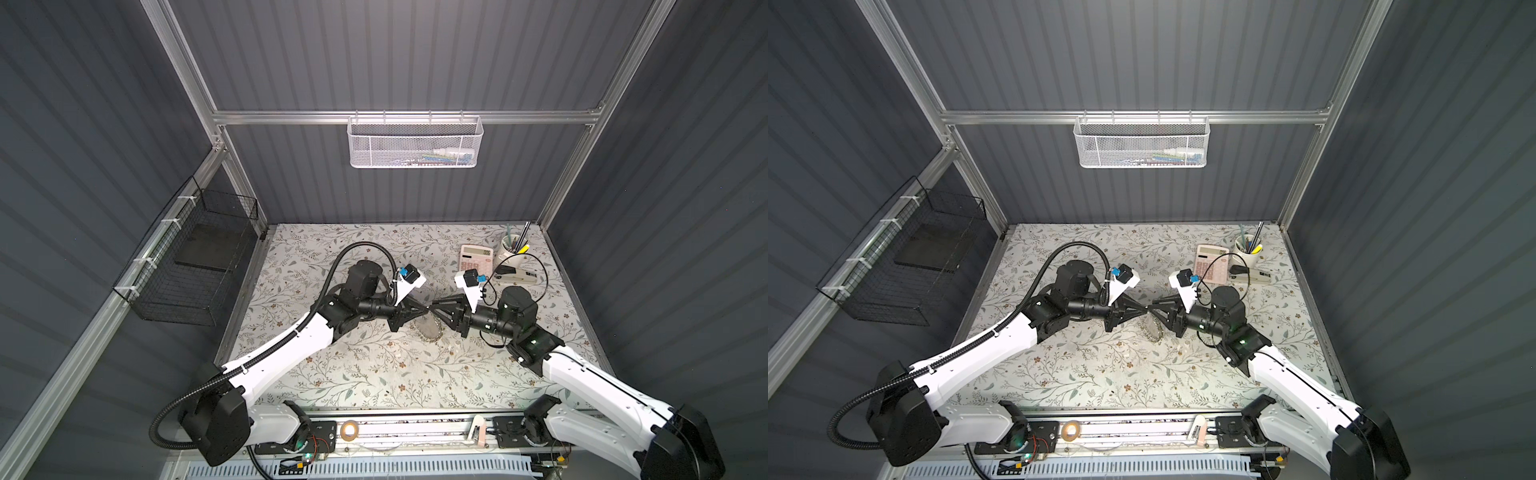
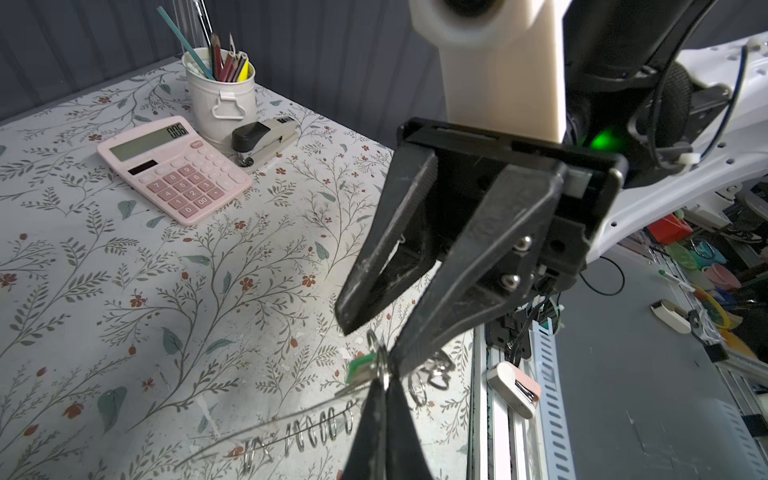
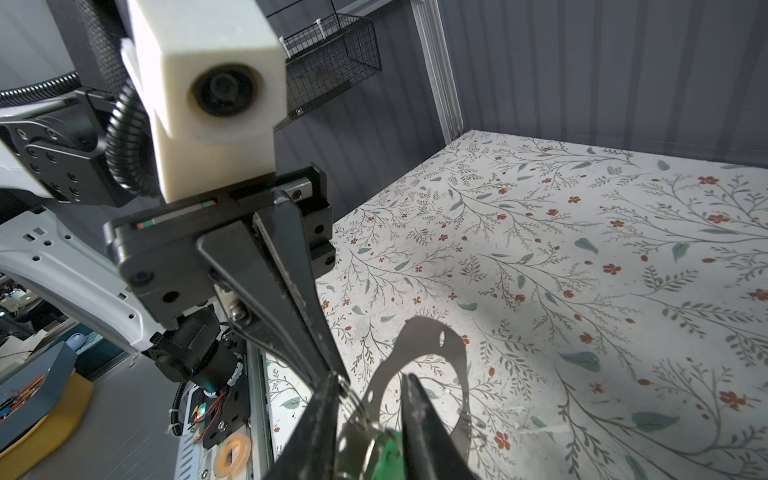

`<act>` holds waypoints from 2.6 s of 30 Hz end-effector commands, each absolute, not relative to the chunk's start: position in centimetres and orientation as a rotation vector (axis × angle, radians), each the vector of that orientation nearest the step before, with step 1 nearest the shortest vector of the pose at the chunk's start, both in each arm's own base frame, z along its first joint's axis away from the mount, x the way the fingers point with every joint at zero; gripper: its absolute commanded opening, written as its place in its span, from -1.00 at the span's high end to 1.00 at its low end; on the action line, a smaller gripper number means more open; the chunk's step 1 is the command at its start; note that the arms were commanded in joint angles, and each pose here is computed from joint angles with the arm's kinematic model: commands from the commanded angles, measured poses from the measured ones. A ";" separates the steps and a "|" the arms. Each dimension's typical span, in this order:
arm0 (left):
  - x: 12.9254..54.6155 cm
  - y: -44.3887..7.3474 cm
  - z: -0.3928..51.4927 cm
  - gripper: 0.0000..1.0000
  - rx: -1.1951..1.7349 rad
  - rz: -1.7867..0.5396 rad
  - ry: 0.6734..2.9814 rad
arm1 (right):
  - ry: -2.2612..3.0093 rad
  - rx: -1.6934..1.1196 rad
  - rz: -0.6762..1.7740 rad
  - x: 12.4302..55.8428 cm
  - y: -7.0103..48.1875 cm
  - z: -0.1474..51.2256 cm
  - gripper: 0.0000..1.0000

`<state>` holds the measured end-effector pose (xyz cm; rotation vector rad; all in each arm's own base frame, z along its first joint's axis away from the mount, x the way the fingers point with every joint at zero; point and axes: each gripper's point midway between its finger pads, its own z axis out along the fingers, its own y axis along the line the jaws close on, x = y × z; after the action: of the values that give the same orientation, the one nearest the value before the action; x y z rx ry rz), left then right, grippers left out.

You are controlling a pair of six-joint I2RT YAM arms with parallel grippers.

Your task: Put the keys on the keyring

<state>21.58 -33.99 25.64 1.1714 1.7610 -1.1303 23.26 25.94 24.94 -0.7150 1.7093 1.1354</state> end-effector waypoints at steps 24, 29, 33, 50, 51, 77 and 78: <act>24.2 -32.6 30.4 1.00 0.727 -1.185 1.472 | 1.773 -0.637 1.048 25.0 25.3 24.5 0.40; 24.3 -32.4 29.3 1.00 0.718 -1.171 1.484 | 1.758 -0.563 1.040 25.5 23.8 25.2 0.24; 24.2 -32.5 28.8 1.00 0.722 -1.183 1.486 | 1.729 -0.506 1.049 25.7 22.6 25.9 0.10; 22.4 -32.9 28.5 1.00 0.822 -1.245 1.453 | 1.678 -0.497 1.133 25.4 21.9 26.7 -0.09; 22.3 -32.9 28.7 1.00 0.823 -1.245 1.446 | 1.674 -0.512 1.147 25.2 22.1 26.8 -0.08; 19.3 -33.7 27.6 1.00 0.869 -1.445 1.359 | 1.648 -0.678 1.254 23.2 25.0 26.8 0.09; 19.4 -33.6 27.6 1.00 0.861 -1.438 1.359 | 1.646 -0.685 1.258 23.1 25.0 26.8 0.20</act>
<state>20.02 -33.76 26.25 0.8516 1.4365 -1.4212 23.40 24.60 25.20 -0.6428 1.7040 1.2440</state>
